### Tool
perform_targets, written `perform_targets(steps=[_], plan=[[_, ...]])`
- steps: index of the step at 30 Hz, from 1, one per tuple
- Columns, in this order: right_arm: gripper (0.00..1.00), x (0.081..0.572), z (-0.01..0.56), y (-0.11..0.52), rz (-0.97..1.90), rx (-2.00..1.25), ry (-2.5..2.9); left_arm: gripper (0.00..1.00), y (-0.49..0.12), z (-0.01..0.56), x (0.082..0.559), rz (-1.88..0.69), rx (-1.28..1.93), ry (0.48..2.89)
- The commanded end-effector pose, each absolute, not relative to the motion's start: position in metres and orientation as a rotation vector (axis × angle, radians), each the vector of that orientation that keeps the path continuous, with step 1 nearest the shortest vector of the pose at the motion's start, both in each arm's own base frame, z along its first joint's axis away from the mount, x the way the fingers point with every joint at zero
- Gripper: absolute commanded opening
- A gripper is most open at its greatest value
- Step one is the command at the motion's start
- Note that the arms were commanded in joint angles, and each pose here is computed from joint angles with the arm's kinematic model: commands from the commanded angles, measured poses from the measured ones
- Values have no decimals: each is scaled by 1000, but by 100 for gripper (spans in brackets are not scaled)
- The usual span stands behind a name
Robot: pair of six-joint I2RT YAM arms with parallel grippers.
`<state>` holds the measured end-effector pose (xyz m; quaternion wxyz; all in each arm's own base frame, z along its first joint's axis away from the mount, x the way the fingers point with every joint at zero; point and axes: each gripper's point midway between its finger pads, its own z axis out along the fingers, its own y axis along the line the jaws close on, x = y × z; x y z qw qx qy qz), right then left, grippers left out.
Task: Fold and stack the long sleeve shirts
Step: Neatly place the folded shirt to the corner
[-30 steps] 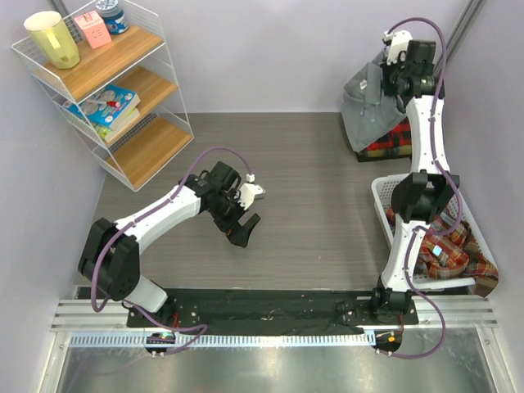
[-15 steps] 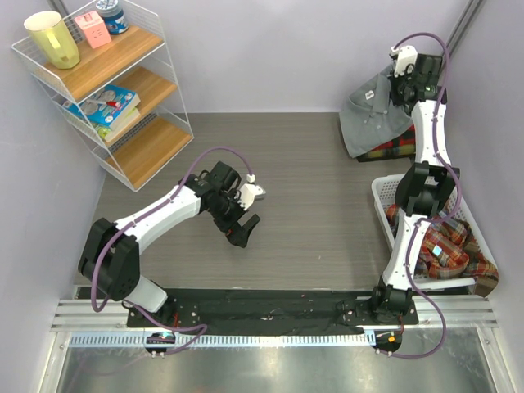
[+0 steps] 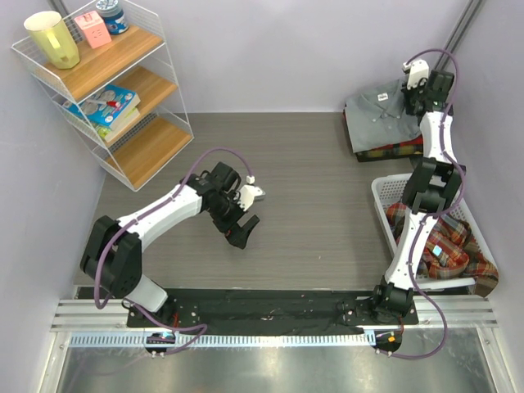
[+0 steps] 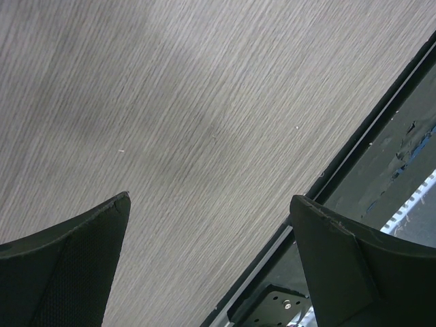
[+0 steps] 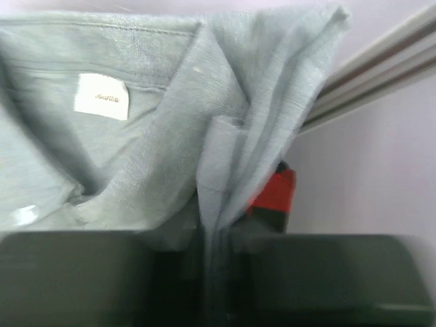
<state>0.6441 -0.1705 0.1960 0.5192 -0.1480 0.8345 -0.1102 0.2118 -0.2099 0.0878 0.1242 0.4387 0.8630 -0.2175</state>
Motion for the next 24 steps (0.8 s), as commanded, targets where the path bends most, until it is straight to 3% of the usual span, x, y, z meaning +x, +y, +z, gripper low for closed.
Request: perform_targets(steps=[1, 4, 9, 16, 19, 24], plan=[[56, 668, 223, -210, -485, -302, 1815, 100, -211, 96, 218, -638, 1279, 2500], [80, 671, 241, -233, -593, -225, 1764, 100, -209, 99, 222, -635, 1242, 2503], [99, 663, 317, -243, -607, -108, 1605, 100, -200, 111, 237, -666, 1073, 2513], [99, 629, 408, -202, -427, -106, 1493, 100, -190, 142, 268, -702, 884, 2476], [91, 617, 408, -169, -265, -186, 1539, 100, -190, 157, 277, -701, 868, 2429], [75, 615, 351, -160, -159, -148, 1690, 100, -193, 168, 286, -686, 861, 2382]])
